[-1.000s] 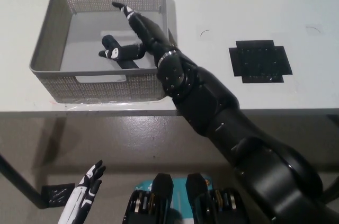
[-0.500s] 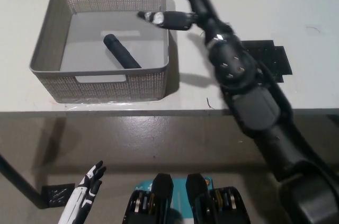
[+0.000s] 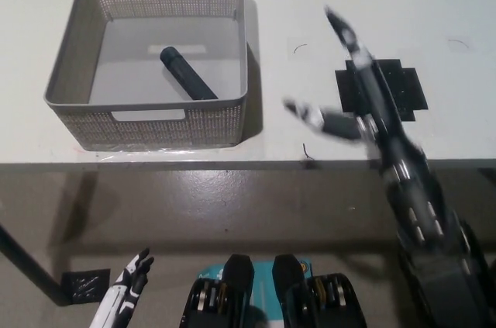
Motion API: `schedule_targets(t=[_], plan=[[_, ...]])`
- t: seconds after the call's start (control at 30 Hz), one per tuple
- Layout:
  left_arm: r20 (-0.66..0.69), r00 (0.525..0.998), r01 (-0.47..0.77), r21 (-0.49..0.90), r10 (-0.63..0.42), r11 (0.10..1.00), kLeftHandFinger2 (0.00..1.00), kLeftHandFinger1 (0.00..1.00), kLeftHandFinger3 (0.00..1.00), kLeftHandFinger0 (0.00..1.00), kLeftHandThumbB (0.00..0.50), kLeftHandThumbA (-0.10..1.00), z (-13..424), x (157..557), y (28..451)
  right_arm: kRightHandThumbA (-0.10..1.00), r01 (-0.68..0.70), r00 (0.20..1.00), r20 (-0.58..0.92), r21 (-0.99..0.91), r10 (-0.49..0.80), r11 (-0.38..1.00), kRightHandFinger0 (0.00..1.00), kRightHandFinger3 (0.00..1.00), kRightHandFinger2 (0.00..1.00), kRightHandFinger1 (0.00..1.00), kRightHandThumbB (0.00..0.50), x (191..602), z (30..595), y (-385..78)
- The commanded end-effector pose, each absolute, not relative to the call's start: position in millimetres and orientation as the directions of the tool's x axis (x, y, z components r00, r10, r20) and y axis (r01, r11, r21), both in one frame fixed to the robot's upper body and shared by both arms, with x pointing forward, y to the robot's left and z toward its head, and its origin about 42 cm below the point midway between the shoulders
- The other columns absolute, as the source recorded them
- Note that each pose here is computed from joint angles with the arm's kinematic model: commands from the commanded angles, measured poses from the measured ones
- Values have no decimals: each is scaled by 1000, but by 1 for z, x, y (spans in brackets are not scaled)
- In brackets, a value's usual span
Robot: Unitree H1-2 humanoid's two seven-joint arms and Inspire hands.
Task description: Use the right hand to pick up a electric screw driver and put it into a container on the left side
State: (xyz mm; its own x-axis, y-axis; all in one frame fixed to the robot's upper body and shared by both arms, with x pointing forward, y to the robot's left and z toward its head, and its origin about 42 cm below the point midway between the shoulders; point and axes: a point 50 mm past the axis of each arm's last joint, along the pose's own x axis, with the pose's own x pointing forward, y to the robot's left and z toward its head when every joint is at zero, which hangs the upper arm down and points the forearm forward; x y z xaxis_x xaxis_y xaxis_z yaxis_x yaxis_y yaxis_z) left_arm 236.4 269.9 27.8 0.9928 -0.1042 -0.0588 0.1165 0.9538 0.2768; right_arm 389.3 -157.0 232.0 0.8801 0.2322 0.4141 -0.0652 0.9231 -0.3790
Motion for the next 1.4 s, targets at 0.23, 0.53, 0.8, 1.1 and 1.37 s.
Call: schedule_targets(t=[0.23,0.53,0.8,1.1,1.37], plan=[[-9,997,74,181,-74,981,1000,1000,1000,1000,110,1000,26,220,278,1000,-64,943,315,-135,104,989,1000,1000,1000,1000,246,249,142,-234],[-21,999,38,194,-35,980,1000,1000,1000,1000,117,1000,22,215,278,970,7,992,123,-98,5,995,1000,1000,1000,1000,310,228,66,-263],[-15,1000,20,199,-17,980,1000,1000,1000,1000,82,1000,21,216,276,932,56,998,-40,-6,-56,998,1000,1000,1000,1000,295,221,5,-277],[7,1000,-12,201,11,979,1000,1000,1000,1000,90,1000,24,221,279,987,24,996,-91,-3,-24,1000,1000,1000,1000,1000,308,245,3,-270],[21,1000,-12,203,8,979,1000,1000,1000,1000,86,1000,30,228,279,967,12,996,-90,-31,-14,999,1000,1000,1000,1000,331,248,2,-267]])
